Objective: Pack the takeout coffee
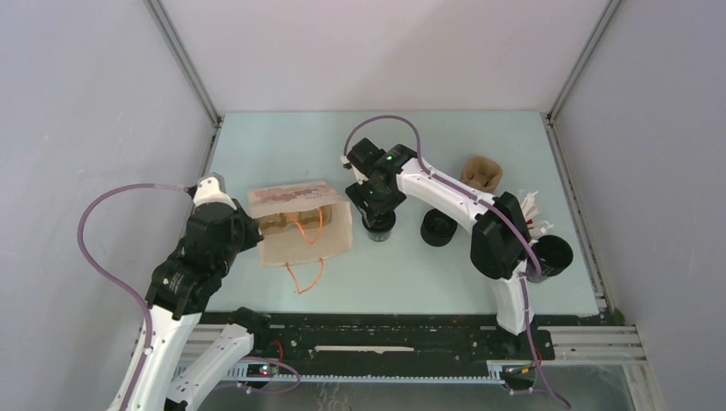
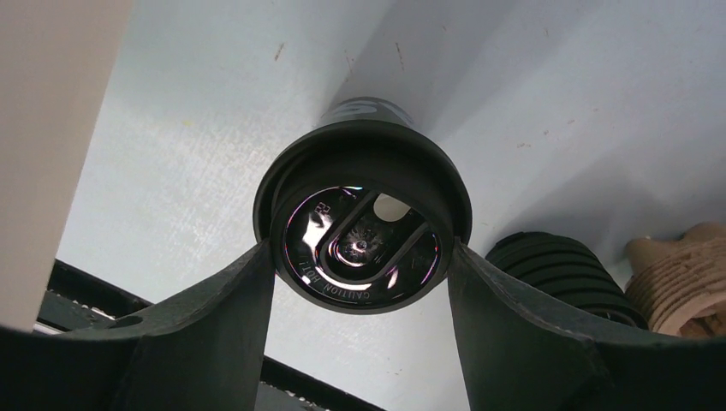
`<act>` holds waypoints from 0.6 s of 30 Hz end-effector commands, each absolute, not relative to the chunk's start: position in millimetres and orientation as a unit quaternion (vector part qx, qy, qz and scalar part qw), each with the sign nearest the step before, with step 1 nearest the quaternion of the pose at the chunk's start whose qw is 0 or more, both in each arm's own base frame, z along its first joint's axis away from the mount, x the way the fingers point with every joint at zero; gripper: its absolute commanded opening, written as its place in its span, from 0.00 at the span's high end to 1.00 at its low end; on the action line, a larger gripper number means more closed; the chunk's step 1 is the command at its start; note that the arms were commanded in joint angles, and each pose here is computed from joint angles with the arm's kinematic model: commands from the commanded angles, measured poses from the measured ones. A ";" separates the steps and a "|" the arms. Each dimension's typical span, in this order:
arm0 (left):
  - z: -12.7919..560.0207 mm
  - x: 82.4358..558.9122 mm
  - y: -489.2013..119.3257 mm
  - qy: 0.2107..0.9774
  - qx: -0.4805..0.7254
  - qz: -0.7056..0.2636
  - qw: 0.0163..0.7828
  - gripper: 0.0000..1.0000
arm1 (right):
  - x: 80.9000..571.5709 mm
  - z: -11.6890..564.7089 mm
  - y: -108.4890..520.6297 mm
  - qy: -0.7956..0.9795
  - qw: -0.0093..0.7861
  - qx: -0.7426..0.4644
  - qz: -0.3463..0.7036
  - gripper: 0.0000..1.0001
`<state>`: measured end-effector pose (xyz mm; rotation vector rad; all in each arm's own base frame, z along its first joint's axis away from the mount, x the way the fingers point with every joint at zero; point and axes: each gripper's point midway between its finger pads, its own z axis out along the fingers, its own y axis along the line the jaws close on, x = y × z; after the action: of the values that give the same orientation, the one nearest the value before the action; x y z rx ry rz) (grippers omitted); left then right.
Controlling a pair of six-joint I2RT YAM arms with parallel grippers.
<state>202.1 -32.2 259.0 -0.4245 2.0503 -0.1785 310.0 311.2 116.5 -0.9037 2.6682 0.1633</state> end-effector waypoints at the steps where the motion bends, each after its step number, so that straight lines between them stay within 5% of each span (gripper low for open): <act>1: 256.2 208.0 -41.9 0.847 -0.151 -0.092 0.501 1.00 | 318.8 158.0 293.6 0.925 0.234 -0.292 0.061 0.51; 6: 257.0 212.6 -64.4 0.849 -0.091 -0.134 0.502 1.00 | 306.7 202.6 271.4 0.891 0.326 -0.303 0.090 0.67; 18: 252.5 218.6 -112.1 0.823 0.027 -0.229 0.520 1.00 | 198.1 309.0 256.5 0.676 0.516 -0.497 0.170 0.78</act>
<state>211.3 -91.6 242.0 -0.0653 2.0474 -0.4553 220.0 248.2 296.9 -0.9485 1.8610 0.4338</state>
